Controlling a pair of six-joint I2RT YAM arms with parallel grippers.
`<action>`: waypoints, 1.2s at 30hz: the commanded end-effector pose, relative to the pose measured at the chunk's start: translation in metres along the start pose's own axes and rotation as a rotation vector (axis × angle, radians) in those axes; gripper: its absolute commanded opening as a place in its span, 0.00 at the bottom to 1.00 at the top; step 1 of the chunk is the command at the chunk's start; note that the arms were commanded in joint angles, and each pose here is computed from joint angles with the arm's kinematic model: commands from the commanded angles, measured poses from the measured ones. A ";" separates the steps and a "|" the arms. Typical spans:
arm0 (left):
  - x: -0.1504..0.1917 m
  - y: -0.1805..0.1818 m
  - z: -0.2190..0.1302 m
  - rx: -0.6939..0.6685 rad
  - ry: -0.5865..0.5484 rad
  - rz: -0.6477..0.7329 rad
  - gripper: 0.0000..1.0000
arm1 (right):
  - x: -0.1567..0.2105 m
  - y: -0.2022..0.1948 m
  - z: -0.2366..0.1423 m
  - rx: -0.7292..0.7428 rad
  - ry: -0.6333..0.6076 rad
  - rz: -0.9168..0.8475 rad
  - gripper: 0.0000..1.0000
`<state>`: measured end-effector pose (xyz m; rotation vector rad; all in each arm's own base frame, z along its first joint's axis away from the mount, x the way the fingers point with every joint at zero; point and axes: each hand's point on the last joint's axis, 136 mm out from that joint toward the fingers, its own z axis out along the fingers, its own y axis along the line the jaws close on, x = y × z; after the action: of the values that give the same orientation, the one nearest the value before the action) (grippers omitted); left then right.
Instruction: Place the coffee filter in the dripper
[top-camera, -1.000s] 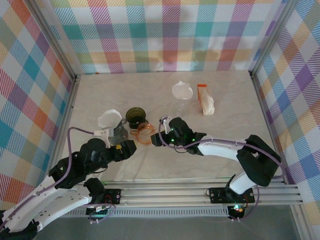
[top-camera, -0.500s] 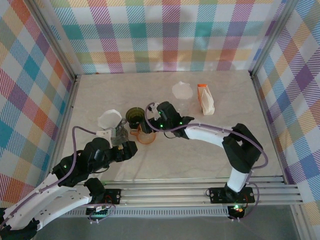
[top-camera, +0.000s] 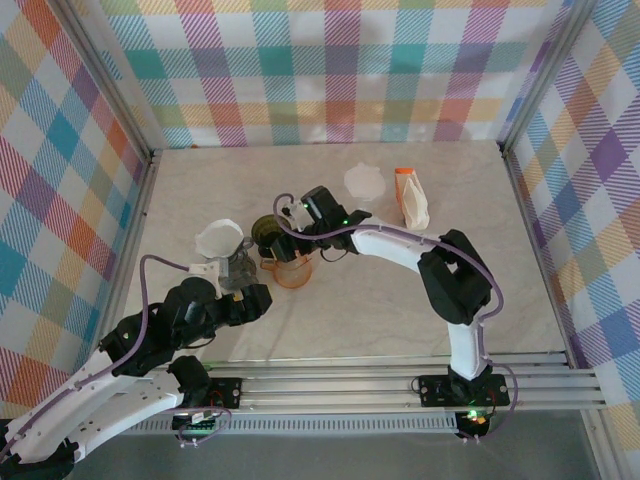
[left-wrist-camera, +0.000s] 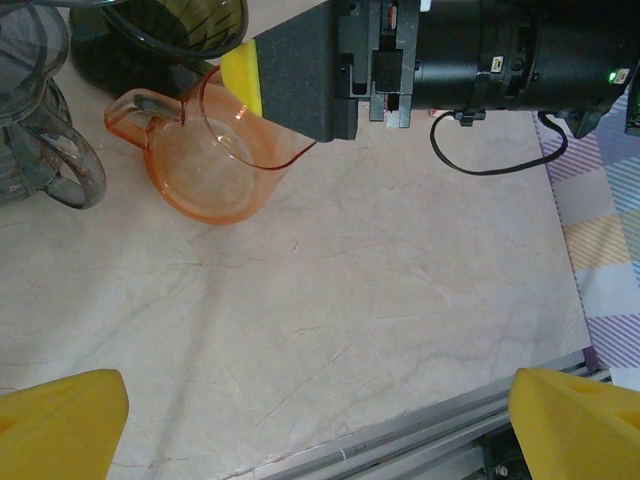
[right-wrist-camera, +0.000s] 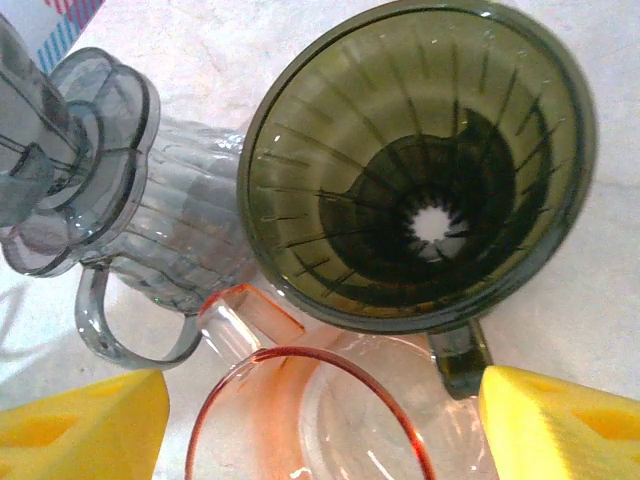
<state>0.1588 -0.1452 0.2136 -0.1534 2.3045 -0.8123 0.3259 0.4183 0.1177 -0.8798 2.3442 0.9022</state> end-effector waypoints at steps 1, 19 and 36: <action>0.001 0.006 -0.002 -0.016 -0.006 0.020 0.98 | 0.013 0.011 0.001 -0.072 0.058 0.007 0.81; 0.001 0.007 -0.006 -0.012 -0.012 0.017 0.97 | 0.039 0.026 -0.014 0.010 0.085 -0.108 0.99; 0.000 0.009 -0.007 -0.017 -0.021 0.014 0.97 | 0.045 0.035 0.005 0.115 0.111 -0.278 0.99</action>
<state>0.1548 -0.1384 0.2145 -0.1585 2.2947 -0.8101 0.2680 0.4167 0.0949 -1.1668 2.3003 0.6421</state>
